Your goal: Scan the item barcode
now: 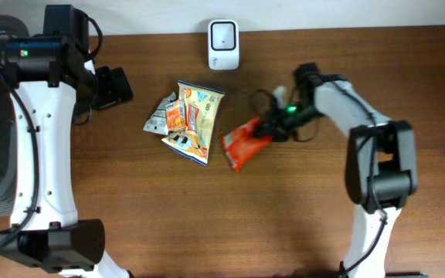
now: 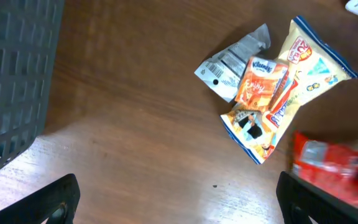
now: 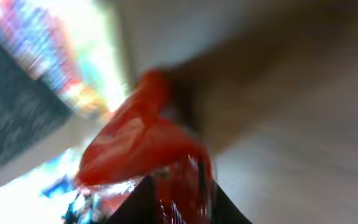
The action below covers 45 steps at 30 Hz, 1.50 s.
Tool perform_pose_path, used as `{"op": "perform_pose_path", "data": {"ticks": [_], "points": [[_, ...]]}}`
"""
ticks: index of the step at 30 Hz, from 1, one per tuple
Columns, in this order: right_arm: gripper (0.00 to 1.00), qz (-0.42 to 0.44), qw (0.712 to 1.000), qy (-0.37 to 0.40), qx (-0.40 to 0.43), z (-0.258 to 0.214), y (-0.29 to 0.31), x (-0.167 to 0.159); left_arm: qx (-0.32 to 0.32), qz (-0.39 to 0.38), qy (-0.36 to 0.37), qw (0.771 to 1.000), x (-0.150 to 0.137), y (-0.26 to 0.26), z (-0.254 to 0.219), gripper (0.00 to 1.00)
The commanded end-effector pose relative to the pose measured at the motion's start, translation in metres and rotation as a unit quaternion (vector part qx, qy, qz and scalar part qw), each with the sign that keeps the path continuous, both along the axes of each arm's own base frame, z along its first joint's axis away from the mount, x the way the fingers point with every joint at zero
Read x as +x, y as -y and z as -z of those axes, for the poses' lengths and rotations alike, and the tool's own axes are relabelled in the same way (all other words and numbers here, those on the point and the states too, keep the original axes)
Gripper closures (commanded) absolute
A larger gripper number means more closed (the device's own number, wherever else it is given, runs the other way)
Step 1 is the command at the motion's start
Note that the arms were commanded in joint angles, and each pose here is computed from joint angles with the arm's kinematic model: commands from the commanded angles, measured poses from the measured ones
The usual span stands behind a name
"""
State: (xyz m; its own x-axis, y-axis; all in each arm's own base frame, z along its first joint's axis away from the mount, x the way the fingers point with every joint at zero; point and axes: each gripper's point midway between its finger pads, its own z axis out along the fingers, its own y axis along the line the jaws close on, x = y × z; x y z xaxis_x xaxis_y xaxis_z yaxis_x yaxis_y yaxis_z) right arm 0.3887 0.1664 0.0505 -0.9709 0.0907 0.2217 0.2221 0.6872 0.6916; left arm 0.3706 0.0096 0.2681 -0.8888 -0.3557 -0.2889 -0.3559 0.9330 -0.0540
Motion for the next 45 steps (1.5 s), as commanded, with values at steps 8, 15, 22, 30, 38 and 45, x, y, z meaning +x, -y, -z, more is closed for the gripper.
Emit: {"op": "perform_pose_path", "data": {"ticks": [8,15,22,30,38,45], "points": [[0.43,-0.109,0.961,0.153,-0.202,-0.06,0.004,0.04,-0.005,-0.005,0.005,1.0,-0.001,0.0,-0.003,0.01],[0.67,-0.025,0.964,0.157,-0.212,0.032,-0.123,0.066,-0.005,-0.005,0.005,1.0,-0.001,0.0,-0.003,0.01],[0.67,-0.092,0.964,0.201,-0.15,0.012,-0.214,0.031,-0.005,-0.005,0.004,1.0,-0.001,0.0,-0.003,0.01],[0.87,-0.203,0.905,0.035,-0.373,-0.054,0.007,-0.011,-0.005,-0.005,0.005,1.0,-0.001,0.0,-0.003,0.01],[0.84,-0.134,0.944,0.012,-0.301,0.053,-0.018,-0.009,-0.005,-0.005,0.005,1.0,-0.001,0.0,-0.003,0.01],[0.74,-0.133,0.96,0.035,-0.244,0.014,-0.042,0.005,-0.005,-0.005,0.005,1.0,-0.001,0.0,-0.003,0.01]]}}
